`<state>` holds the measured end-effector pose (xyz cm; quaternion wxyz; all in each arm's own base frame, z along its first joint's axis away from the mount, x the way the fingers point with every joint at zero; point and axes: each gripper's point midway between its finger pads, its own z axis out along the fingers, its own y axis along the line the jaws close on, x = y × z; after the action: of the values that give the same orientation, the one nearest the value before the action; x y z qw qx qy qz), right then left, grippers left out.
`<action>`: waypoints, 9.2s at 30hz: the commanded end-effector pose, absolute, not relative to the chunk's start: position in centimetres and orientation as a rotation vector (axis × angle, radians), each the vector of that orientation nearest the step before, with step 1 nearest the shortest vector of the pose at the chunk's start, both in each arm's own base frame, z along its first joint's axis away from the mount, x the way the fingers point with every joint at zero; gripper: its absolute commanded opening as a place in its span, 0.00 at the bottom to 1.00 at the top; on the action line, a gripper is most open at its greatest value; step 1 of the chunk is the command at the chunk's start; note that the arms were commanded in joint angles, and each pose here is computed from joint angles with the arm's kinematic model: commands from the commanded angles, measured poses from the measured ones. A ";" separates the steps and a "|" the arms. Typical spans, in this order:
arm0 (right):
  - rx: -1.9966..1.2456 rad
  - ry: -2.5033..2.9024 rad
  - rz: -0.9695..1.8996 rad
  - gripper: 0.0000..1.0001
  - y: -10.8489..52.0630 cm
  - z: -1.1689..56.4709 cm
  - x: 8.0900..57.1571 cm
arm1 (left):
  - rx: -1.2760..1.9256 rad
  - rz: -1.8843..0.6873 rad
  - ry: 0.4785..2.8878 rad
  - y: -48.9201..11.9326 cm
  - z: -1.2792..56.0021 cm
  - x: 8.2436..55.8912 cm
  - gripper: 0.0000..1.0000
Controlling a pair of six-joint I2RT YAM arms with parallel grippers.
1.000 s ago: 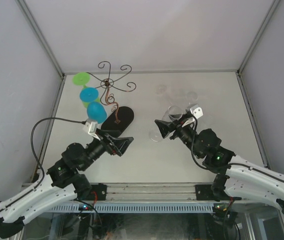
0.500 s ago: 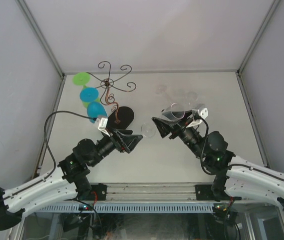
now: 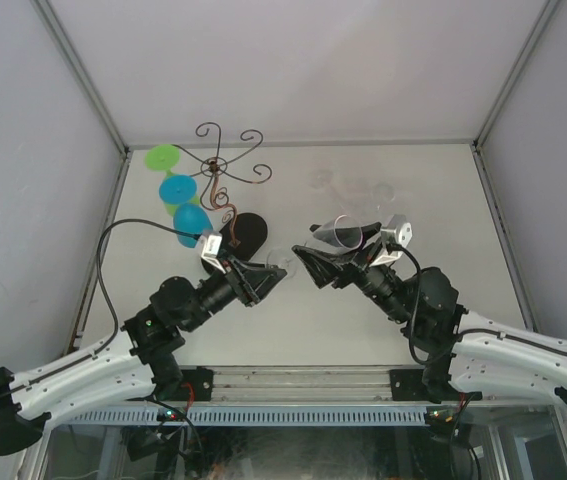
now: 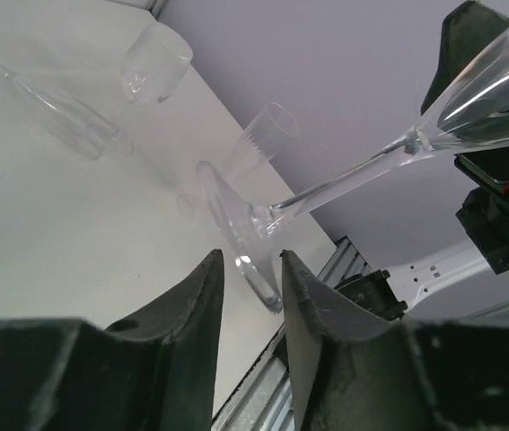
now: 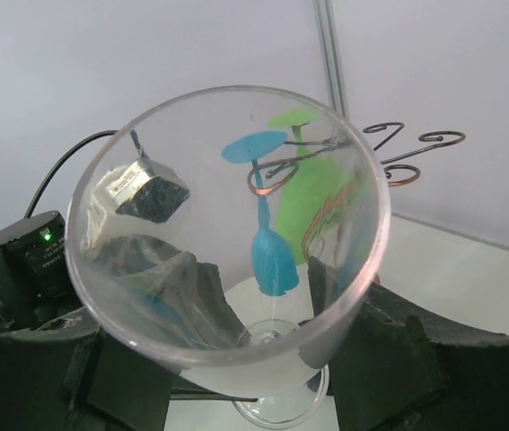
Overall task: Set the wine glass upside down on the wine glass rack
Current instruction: Turn the wine glass upside down at the wine rack.
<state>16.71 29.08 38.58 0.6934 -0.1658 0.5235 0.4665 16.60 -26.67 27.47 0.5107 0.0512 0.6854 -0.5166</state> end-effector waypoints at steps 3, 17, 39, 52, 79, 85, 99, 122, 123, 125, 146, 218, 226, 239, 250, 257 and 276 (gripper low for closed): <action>-0.355 1.063 1.101 0.41 28.8 42.5 15.1 | 0.119 -1.281 1.578 -26.7 29.9 16.4 0.21; -0.386 1.128 1.021 0.77 28.2 40.9 15.3 | 0.077 -1.245 1.575 -25.2 30.2 16.5 0.00; -0.494 1.475 0.785 1.00 21.3 33.9 14.7 | 0.106 -0.688 1.674 -15.2 29.0 17.6 0.00; -0.577 1.713 0.654 0.93 20.6 34.0 15.3 | 0.312 -0.275 1.776 -10.6 29.0 18.1 0.00; -0.863 1.935 1.027 0.73 29.7 29.8 16.1 | 0.773 -0.169 1.747 -15.8 27.2 18.7 0.00; -0.943 1.924 1.075 0.65 32.2 28.9 16.0 | 0.829 -0.220 1.722 -16.7 26.8 18.2 0.00; -1.147 1.906 1.140 0.44 37.8 26.2 15.1 | 0.921 -0.307 1.702 -18.1 26.0 17.0 0.00; -1.222 1.961 1.125 0.30 39.2 23.8 15.4 | 0.954 -0.334 1.699 -18.5 25.7 16.6 0.00; -1.225 1.961 1.126 0.29 39.3 23.7 15.4 | 0.955 -0.334 1.699 -18.6 25.7 16.6 0.00; -1.227 1.963 1.125 0.27 39.3 23.6 15.4 | 0.956 -0.333 1.699 -18.6 25.7 16.6 0.00; -1.243 1.948 1.136 0.00 39.6 23.8 15.2 | 0.924 -0.320 1.695 -18.1 25.9 16.8 0.12; -0.664 1.158 0.896 0.00 39.0 35.3 24.3 | -0.025 -0.371 1.742 -4.9 27.5 15.9 0.78; -0.665 1.148 0.885 0.00 40.3 36.1 26.5 | -0.028 -0.383 1.737 -5.1 27.8 15.9 0.76; -0.720 1.202 0.861 0.00 42.8 34.2 29.0 | -0.038 -0.412 1.730 -5.9 27.1 16.4 0.77; -0.759 1.232 0.850 0.00 44.6 33.5 30.3 | -0.031 -0.410 1.726 -6.1 26.9 16.6 0.77; -0.777 1.254 0.861 0.00 45.6 32.8 30.7 | -0.027 -0.408 1.728 -6.2 26.8 16.7 0.77; -0.953 1.204 0.966 0.00 47.2 32.2 28.0 | -0.016 -0.407 1.733 -6.4 26.7 16.8 0.77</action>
<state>29.35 46.53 28.85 0.6037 -0.3917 0.5716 0.3943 16.39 -5.82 26.01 0.6211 -0.0050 0.7661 -0.1654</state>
